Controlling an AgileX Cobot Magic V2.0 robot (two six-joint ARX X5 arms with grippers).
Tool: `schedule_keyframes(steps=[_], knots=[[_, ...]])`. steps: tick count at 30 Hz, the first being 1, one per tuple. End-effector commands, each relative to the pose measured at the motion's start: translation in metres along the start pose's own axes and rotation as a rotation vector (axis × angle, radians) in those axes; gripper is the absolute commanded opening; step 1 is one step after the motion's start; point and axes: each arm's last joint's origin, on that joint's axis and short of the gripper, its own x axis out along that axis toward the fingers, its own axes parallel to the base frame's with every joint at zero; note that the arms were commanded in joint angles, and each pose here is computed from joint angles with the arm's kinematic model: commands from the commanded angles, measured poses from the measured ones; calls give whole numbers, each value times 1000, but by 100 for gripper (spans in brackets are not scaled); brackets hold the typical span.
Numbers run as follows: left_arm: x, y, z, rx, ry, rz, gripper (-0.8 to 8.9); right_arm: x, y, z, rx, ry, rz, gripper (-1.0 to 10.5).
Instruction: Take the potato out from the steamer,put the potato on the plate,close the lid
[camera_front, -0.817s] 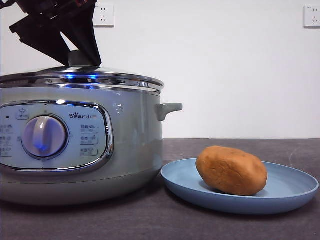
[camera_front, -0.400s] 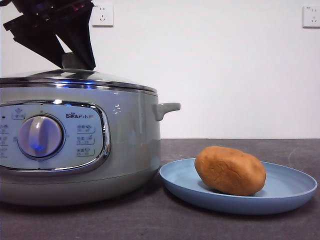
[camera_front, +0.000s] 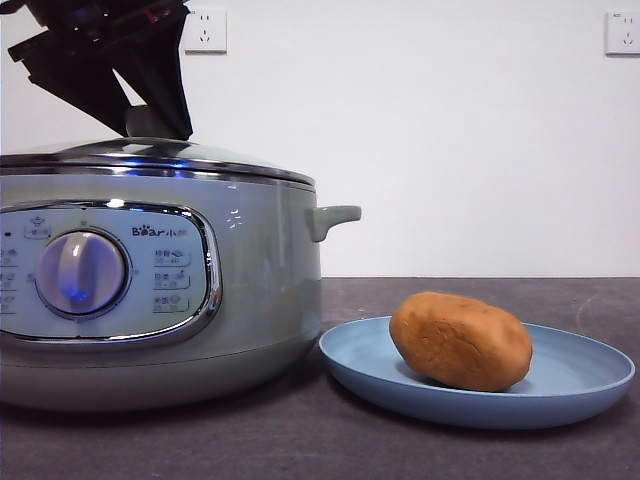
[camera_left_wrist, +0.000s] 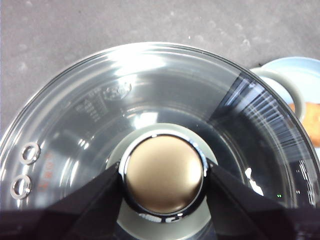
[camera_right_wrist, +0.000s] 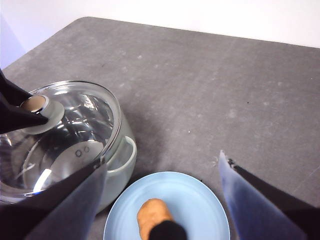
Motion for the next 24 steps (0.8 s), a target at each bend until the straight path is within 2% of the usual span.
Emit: schedule_keyframes(steps=[1,14,20,24], knots=[[-2,1,9,2,-91,20,436,-1,0,1,9,-6,-2,376],[-41,1,42,1,-189,19,436,-1,0,1,9,-7,-2,375],[-90,1,64,3,-332,17,436,-1,0,2,8,-15,-2,375],[-131,1,66,1,-446,14,436,-1,0,4,0,-41,4,375]])
